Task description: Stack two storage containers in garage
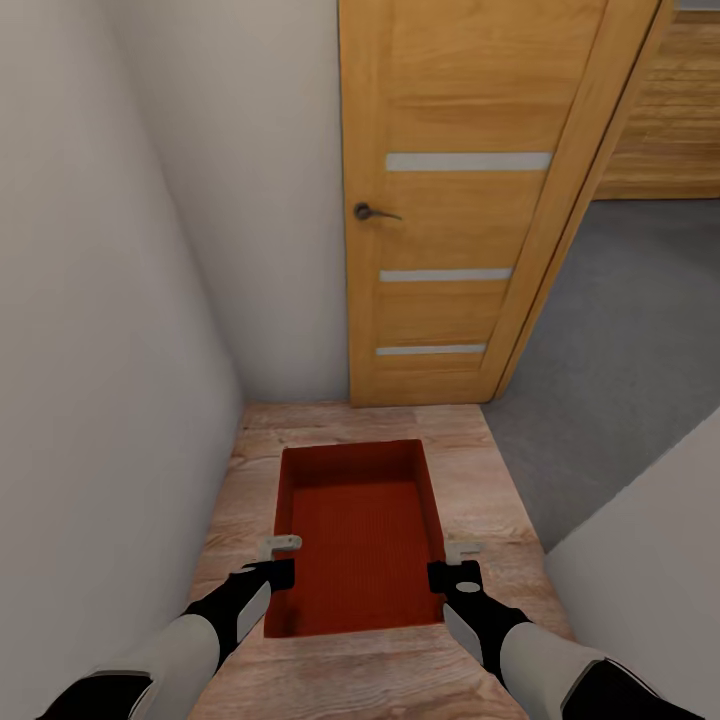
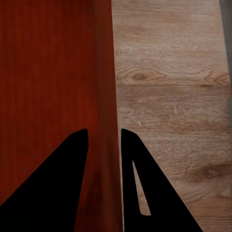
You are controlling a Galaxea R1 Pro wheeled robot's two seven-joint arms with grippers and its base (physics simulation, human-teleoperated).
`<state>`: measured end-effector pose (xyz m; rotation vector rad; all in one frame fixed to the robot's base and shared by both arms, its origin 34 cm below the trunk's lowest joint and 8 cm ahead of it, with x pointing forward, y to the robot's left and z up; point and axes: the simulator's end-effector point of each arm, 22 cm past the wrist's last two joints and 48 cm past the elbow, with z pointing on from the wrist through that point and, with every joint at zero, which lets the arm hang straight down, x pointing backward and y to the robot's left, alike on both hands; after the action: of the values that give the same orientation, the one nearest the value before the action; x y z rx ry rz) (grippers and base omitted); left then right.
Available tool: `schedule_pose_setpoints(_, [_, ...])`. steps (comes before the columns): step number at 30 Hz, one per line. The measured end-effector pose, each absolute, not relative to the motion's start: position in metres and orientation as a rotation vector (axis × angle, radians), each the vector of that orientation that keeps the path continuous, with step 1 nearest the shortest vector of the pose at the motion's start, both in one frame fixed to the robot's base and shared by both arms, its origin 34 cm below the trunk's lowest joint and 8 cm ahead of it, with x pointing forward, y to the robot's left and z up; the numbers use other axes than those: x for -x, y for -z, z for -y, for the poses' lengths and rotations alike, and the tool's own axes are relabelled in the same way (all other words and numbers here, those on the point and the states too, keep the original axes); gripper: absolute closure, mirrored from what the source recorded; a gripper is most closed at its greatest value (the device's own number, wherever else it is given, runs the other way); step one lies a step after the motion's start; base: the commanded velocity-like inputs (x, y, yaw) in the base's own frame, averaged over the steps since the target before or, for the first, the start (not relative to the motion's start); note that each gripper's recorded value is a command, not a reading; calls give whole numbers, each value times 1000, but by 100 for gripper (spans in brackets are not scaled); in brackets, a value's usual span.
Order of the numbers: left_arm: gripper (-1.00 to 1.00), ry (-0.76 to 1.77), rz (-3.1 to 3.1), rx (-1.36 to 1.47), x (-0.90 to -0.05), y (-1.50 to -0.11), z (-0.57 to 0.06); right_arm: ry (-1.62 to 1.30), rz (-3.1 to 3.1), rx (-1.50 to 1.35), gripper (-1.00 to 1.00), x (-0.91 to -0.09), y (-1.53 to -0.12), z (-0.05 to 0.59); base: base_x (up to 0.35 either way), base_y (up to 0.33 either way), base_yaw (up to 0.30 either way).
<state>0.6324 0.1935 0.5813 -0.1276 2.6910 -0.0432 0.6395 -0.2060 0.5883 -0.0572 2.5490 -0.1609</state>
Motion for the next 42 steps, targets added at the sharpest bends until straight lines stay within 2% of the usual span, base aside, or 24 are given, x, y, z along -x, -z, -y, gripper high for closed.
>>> schedule_pose_setpoints(33, [100,43,-2691,128,-632,-581,-194,161,-2549,57,100,-640,-588,206,322,0,0])
schedule_pose_setpoints(42, [100,44,-2691,127,-633,-581,-194,160,-2550,56,100,-640,-588,206,64,0,0])
